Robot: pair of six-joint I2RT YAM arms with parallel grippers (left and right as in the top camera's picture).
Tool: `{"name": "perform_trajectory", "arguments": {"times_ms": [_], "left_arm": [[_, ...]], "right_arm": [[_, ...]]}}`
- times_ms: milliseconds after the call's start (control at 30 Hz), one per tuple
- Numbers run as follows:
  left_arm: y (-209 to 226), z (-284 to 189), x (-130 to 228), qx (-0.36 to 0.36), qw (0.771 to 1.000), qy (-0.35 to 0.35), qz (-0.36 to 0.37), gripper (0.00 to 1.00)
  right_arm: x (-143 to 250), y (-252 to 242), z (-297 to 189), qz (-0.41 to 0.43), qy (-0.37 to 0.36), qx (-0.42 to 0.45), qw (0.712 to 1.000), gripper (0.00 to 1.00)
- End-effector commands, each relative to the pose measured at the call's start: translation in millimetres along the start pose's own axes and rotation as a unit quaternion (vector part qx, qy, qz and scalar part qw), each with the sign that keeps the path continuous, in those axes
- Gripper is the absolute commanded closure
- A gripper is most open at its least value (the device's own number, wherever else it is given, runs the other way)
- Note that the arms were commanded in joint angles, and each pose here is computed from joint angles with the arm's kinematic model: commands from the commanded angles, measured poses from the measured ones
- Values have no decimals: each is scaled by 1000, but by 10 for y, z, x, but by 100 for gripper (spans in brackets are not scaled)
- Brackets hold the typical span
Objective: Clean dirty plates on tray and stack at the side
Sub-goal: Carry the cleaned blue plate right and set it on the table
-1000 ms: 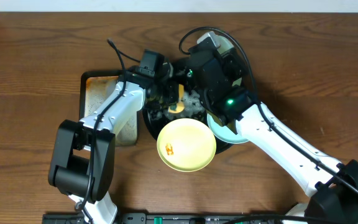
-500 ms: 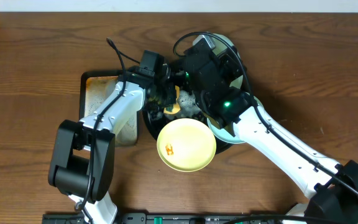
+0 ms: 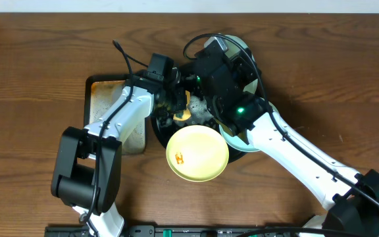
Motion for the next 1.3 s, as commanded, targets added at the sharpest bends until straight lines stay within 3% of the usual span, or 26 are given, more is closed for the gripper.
{"name": "perform_trajectory", "arguments": {"times_ms": [0,200,400,533,700,800,867,1033,1267], "left_arm": [[-1,-101,-41,-3,1000,-14,13,83],[-1,-101,-41,-3,1000,-14,13,83],[-8,-102,-56,-1,1000,-17,13,83],[-8,-102,-56,-1,1000,-17,13,83],[-9,-102,-57,-1,1000,-17,14,83],[-12,-102,-63,0,1000,-18,14,83],[-13,-102,-65,0,1000,-19,14,83],[-17,-102,-72,1,1000,-20,14,83],[-17,-102,-72,1,1000,-20,14,83]], "right_arm": [[-7,-82,-37,35,1,13,999,99],[324,-25,198,145,51,-24,988,99],[654,82,487,241,100,-123,957,99],[843,20,631,326,123,-191,918,99],[1114,-267,841,445,135,-257,847,99],[1676,-555,1082,519,182,-245,799,99],[2013,-666,1199,540,210,-224,784,99],[2697,-811,1414,572,266,-176,756,99],[3337,-719,1578,592,329,-152,720,99]]}}
Point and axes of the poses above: each gripper's point midway between its finger pads, its own z axis out along the fingers, its own y axis along the line the jaws close on, x = y × z, the point moved 1 cm from there along -z, back along the fingers, and after that the axes turned 2 degrees about -z, right-handed, at the moved point
